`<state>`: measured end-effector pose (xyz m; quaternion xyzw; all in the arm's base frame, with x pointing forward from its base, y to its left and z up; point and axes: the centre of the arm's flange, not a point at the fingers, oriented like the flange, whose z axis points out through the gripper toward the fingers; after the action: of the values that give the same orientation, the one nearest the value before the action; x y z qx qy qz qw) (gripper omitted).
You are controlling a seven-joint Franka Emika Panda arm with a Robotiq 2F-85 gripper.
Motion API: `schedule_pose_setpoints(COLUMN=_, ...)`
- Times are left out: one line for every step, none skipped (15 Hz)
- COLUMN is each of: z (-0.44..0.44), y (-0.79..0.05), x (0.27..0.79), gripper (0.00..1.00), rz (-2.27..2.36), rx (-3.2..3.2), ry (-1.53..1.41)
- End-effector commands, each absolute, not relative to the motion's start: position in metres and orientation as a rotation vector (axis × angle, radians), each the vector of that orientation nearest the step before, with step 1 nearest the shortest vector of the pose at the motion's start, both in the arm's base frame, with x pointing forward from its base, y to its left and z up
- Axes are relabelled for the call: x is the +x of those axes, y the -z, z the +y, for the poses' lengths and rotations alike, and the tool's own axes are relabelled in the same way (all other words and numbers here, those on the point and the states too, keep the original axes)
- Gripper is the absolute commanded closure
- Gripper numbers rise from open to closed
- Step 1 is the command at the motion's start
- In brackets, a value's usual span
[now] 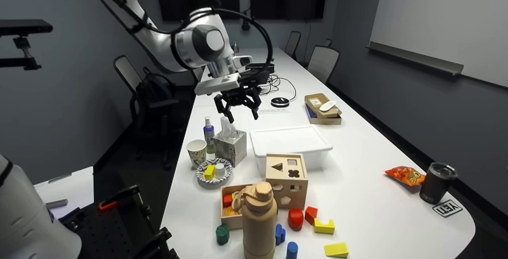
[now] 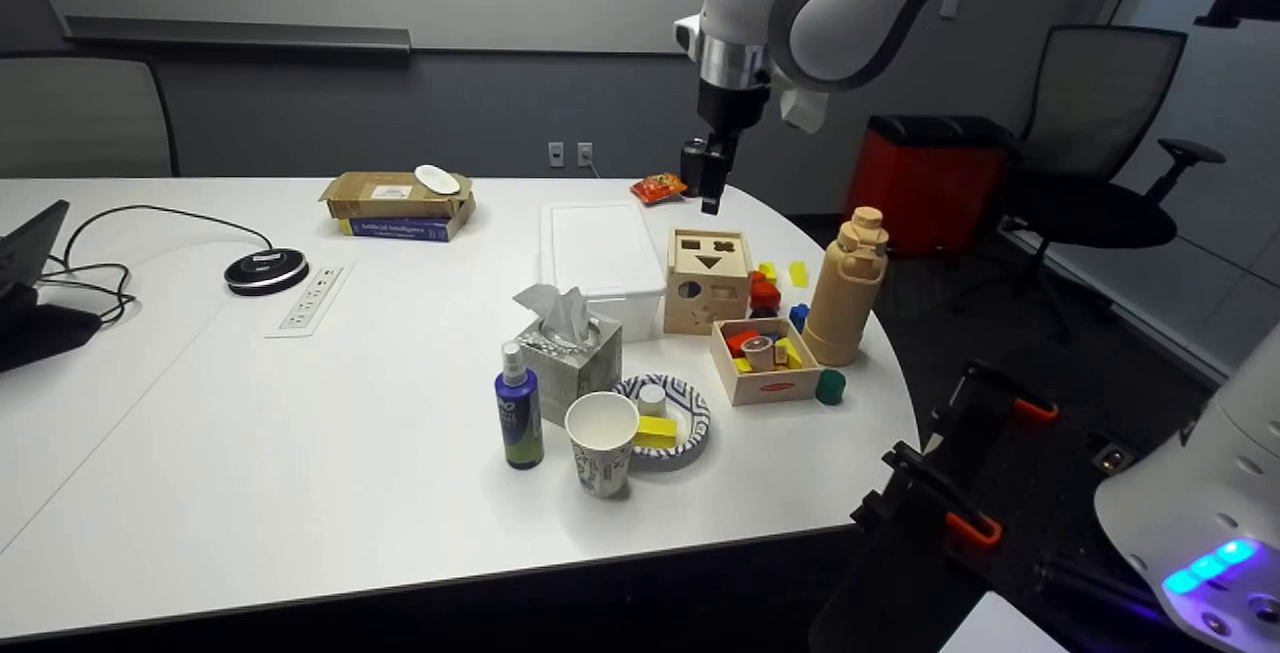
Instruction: Take lid off the bowl
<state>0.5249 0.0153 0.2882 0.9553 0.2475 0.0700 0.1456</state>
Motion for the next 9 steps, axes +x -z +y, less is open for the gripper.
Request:
schedule_pose_setpoints(z=0.020, y=-0.241, x=0.569, gripper=0.00, rz=0.784, rx=2.672, ry=-0.207)
schedule_pose_setpoints(z=0.023, y=-0.227, x=0.574, gripper=0.00, rz=0.800, rx=2.664, ry=-0.206)
schedule_pose_setpoints(z=0.026, y=-0.215, x=0.579, gripper=0.00, rz=0.804, rx=2.661, ry=-0.205)
schedule_pose_setpoints(z=0.031, y=-0.202, x=0.584, gripper=0.00, rz=0.805, rx=2.667, ry=-0.208)
schedule_pose_setpoints(z=0.036, y=-0.192, x=0.588, gripper=0.00, rz=0.813, rx=2.668, ry=-0.207)
schedule_pose_setpoints(z=0.043, y=-0.181, x=0.591, gripper=0.00, rz=0.820, rx=2.669, ry=-0.208)
schedule_pose_setpoints(z=0.050, y=-0.172, x=0.594, gripper=0.00, rz=0.825, rx=2.668, ry=-0.213)
schedule_pose_setpoints(z=0.057, y=-0.163, x=0.597, gripper=0.00, rz=0.836, rx=2.661, ry=-0.220)
schedule_pose_setpoints(z=0.064, y=-0.155, x=0.600, gripper=0.00, rz=0.841, rx=2.655, ry=-0.225)
